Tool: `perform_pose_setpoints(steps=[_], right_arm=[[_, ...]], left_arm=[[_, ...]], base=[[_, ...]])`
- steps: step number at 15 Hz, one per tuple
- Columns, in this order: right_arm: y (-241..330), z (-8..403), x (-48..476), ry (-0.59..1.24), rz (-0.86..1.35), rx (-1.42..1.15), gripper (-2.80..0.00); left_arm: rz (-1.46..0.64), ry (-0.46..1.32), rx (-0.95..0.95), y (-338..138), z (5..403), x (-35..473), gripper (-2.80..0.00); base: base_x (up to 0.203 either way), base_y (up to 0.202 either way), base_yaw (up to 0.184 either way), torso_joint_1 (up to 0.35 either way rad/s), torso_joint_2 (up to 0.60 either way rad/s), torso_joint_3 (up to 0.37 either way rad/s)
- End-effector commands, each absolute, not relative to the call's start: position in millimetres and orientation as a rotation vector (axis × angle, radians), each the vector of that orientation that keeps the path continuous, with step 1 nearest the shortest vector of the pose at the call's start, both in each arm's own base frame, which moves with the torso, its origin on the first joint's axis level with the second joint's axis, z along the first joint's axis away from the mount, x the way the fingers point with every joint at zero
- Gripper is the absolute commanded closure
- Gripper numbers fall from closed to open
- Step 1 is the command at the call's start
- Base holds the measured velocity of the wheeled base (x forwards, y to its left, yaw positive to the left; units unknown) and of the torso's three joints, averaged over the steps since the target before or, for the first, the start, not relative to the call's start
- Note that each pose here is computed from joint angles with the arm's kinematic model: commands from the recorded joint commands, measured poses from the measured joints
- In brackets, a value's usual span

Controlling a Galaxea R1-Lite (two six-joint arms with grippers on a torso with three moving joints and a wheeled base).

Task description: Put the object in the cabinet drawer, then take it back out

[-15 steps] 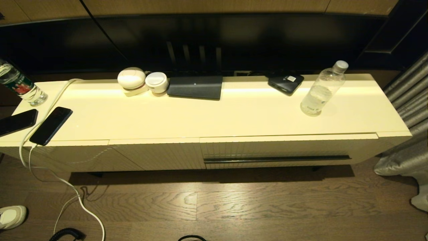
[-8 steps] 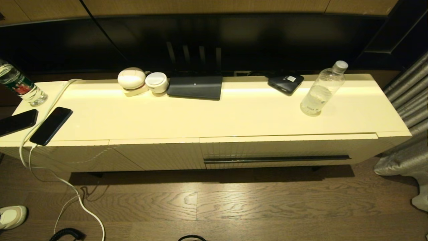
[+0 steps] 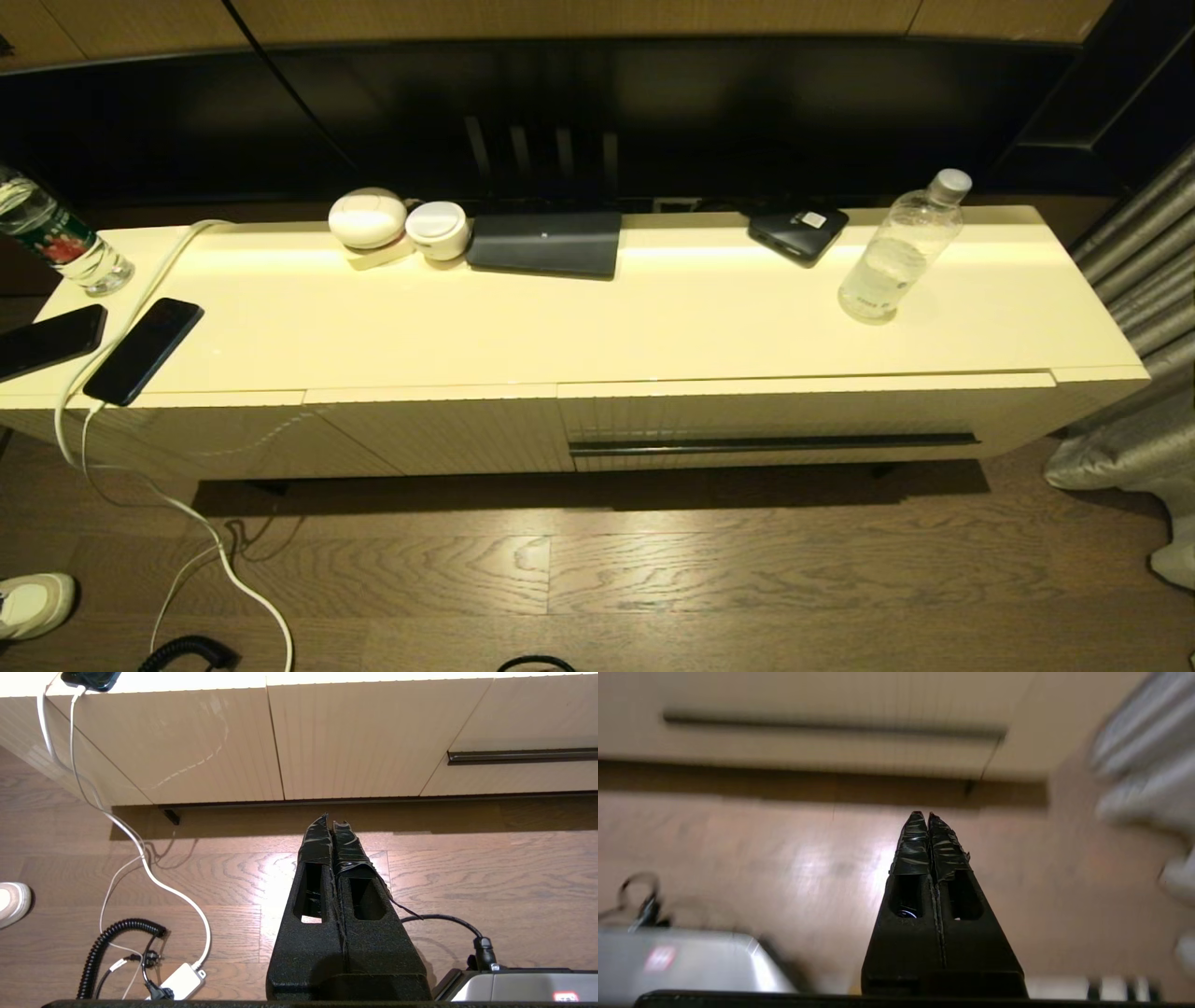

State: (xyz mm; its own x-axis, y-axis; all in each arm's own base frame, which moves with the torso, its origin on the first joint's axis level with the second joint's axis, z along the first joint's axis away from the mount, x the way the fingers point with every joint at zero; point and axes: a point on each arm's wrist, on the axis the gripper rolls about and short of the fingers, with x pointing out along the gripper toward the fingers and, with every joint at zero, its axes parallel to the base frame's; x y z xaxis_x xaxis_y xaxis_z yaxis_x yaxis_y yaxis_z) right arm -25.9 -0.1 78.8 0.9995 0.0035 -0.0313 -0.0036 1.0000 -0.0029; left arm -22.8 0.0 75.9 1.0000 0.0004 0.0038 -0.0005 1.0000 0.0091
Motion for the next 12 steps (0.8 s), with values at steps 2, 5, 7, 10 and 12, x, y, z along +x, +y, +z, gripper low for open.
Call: perform_pose_setpoints(steps=[2, 5, 7, 10, 12], right_arm=[[0.0, 75.2, -22.7, 0.004, 0.012, -0.046, 0.0], [0.0, 74.7, -22.8, 0.003, 0.014, -0.051, 0.0], [0.0, 74.9, -22.8, 0.001, 0.011, -0.021, 0.0], [-0.1, 74.7, -22.8, 0.003, 0.009, -0.017, 0.0], [0.0, 75.1, -22.9, 0.001, 0.008, -0.015, 0.0]], left_arm=[[0.002, -0.003, 0.009, 0.0, 75.5, -22.7, 0.0], [0.002, -0.002, 0.009, 0.0, 75.1, -22.6, 0.0], [0.0, -0.003, 0.009, 0.0, 75.5, -22.7, 0.0], [0.002, -0.003, 0.009, 0.0, 75.5, -22.7, 0.0], [0.001, -0.002, 0.009, 0.0, 75.2, -22.6, 0.0]], base=[[0.0, 0.0, 0.0, 0.0, 0.0, 0.0], [0.0, 0.0, 0.0, 0.0, 0.0, 0.0], [0.0, 0.0, 0.0, 0.0, 0.0, 0.0], [0.0, 0.0, 0.0, 0.0, 0.0, 0.0], [0.0, 0.0, 0.0, 0.0, 0.0, 0.0]])
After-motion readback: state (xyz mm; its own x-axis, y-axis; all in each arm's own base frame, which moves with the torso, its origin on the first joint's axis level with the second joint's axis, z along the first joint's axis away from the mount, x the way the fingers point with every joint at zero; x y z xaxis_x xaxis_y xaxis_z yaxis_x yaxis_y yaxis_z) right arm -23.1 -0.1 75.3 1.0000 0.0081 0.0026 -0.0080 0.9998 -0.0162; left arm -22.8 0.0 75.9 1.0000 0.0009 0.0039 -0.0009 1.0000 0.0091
